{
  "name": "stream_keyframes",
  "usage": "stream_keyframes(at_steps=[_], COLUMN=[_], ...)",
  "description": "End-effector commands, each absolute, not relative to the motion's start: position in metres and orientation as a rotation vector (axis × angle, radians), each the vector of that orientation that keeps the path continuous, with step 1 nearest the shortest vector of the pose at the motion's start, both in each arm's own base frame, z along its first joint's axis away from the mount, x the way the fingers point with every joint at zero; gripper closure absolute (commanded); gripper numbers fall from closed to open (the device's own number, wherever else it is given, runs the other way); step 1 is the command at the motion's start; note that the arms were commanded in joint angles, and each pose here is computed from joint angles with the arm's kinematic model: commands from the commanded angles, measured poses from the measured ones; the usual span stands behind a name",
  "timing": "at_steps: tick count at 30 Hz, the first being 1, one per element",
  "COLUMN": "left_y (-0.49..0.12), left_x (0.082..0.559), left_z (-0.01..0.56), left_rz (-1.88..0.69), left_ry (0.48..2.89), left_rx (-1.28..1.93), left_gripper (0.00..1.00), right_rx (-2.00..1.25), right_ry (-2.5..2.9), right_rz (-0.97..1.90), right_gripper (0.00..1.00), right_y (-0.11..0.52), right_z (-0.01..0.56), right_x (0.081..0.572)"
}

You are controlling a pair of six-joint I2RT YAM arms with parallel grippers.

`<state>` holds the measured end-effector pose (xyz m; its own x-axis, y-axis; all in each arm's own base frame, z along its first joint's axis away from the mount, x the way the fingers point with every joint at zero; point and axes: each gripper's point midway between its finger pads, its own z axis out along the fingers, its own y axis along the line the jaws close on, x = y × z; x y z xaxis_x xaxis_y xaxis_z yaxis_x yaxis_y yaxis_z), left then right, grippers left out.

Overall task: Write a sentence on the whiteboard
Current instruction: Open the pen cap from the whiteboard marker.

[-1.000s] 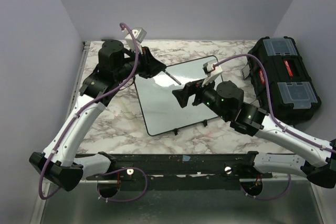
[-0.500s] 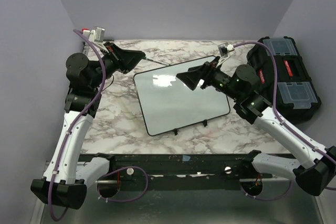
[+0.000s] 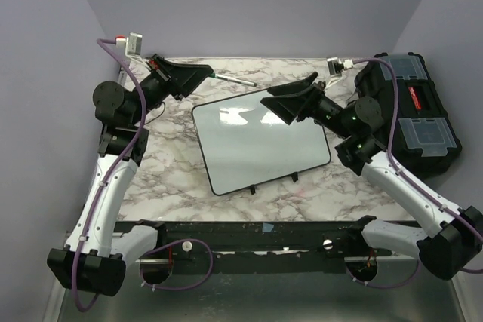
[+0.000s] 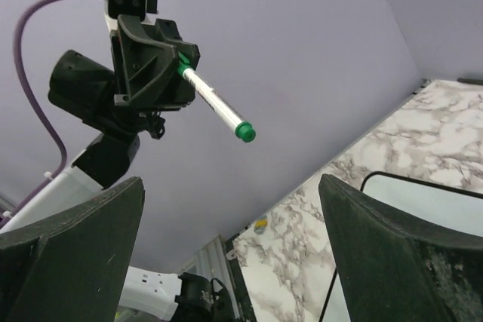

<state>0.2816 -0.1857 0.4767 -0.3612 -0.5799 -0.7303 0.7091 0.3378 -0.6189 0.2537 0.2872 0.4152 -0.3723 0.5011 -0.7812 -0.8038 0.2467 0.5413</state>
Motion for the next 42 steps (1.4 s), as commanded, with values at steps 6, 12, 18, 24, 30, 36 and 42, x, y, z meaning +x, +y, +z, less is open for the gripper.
stream_keyframes(at_steps=[6, 12, 18, 24, 30, 36, 42], left_y=[-0.180, -0.183, -0.188, -0.198, -0.201, -0.203, -0.204], left_x=[0.260, 0.271, 0.277, 0.287, 0.292, 0.291, 0.291], left_z=[0.489, 0.472, 0.462, 0.456, 0.451, 0.449, 0.447], left_rz=[-1.466, -1.455, -1.459, -1.491, -1.507, -1.529, -1.531], left_ry=[1.257, 1.307, 1.317, 1.324, 1.311, 1.290, 1.281], left_rx=[0.078, 0.045, 0.048, 0.055, 0.046, 0.048, 0.045], left_gripper=[1.00, 1.00, 1.00, 1.00, 1.00, 1.00, 1.00], right_rx=[-0.403, -0.464, -0.482, -0.502, -0.506, -0.504, -0.507], right_ry=[1.237, 1.219, 1.218, 1.221, 1.213, 1.207, 1.197], right_rz=[1.586, 1.667, 1.751, 1.767, 1.784, 1.833, 1.860], right_gripper=[0.05, 0.24, 0.41, 0.45, 0.49, 0.56, 0.60], right_y=[0.303, 0.320, 0.334, 0.341, 0.345, 0.350, 0.352], right_z=[0.442, 0.441, 0.430, 0.429, 0.431, 0.430, 0.431], right_x=[0.248, 0.253, 0.264, 0.270, 0.275, 0.280, 0.279])
